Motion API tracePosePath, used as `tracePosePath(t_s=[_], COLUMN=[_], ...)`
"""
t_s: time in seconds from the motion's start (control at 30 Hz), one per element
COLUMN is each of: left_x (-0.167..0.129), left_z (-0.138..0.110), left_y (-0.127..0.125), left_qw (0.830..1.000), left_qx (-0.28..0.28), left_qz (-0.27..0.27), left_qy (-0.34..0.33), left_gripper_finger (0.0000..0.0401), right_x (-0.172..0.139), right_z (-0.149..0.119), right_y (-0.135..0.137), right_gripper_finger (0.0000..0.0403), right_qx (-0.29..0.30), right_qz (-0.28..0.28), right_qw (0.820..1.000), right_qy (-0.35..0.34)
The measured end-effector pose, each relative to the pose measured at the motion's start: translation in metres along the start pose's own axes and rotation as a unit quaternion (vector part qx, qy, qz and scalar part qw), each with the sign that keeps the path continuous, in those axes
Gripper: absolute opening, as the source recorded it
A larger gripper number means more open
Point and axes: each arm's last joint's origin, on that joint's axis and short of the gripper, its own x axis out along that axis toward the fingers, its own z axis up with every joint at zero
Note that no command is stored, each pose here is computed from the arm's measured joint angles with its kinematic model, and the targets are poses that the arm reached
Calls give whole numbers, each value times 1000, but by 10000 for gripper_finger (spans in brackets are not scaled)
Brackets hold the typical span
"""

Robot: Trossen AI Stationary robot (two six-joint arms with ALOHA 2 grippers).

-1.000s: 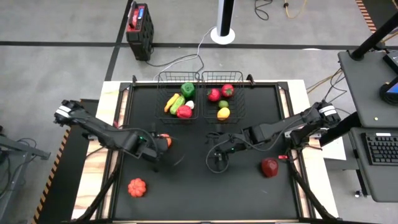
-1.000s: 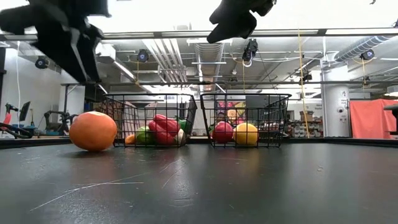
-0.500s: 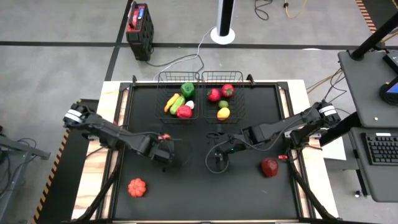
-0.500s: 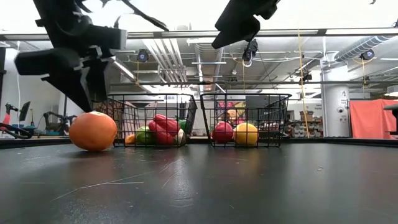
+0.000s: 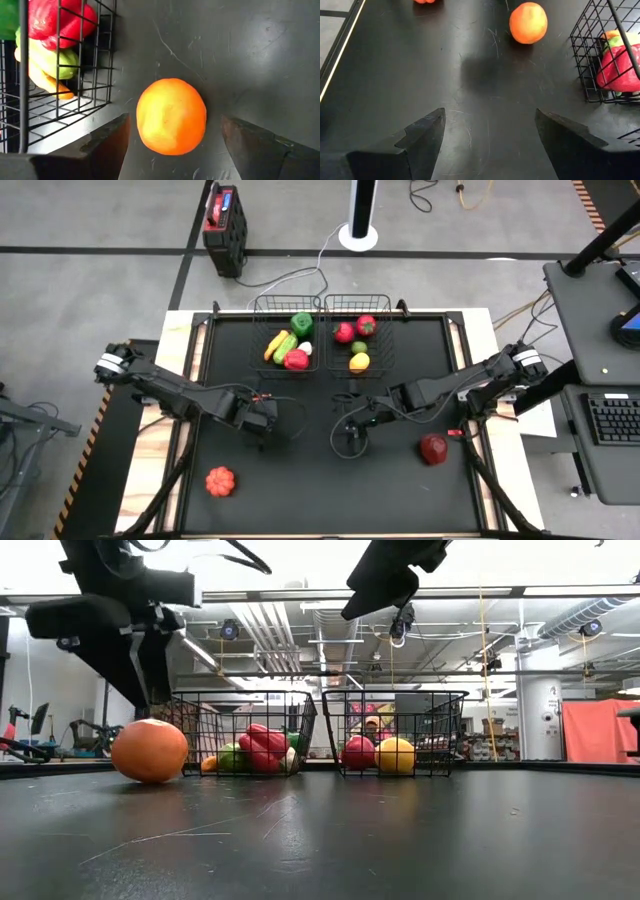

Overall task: Sort produce into baskets
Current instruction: Put the orange into the right wire basket

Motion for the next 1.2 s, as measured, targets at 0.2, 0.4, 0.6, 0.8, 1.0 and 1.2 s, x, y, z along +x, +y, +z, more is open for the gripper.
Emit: tracePosePath(t_s=[0.2, 0.4, 0.6, 0.8, 1.0, 1.2], left_x=[-3, 3, 3, 4, 12, 30], left_z=[0, 2, 4, 4, 5, -3], left_y=[0, 2, -3, -1, 2, 4], left_qw=[1000, 998, 1000, 1000, 1000, 999], left_qx=[-6, -13, -9, -4, -1, 1], left_qz=[-29, 61, -21, -20, -14, -8], left_qy=[-1, -16, 10, 13, 20, 35], left_gripper_finger=[314, 376, 399, 400, 400, 400], right_x=[0, 0, 0, 0, 0, 0], right_z=[-1, -1, -1, -1, -2, -4], right_y=[0, 0, 0, 0, 0, 0], right_gripper_finger=[296, 297, 301, 298, 306, 301], right_qx=[0, 0, 4, 3, 3, 4], right_qz=[0, 0, 0, 0, -1, -2], right_qw=[1000, 1000, 1000, 1000, 1000, 1000], right_qy=[1, 1, 1, 2, 7, 20])
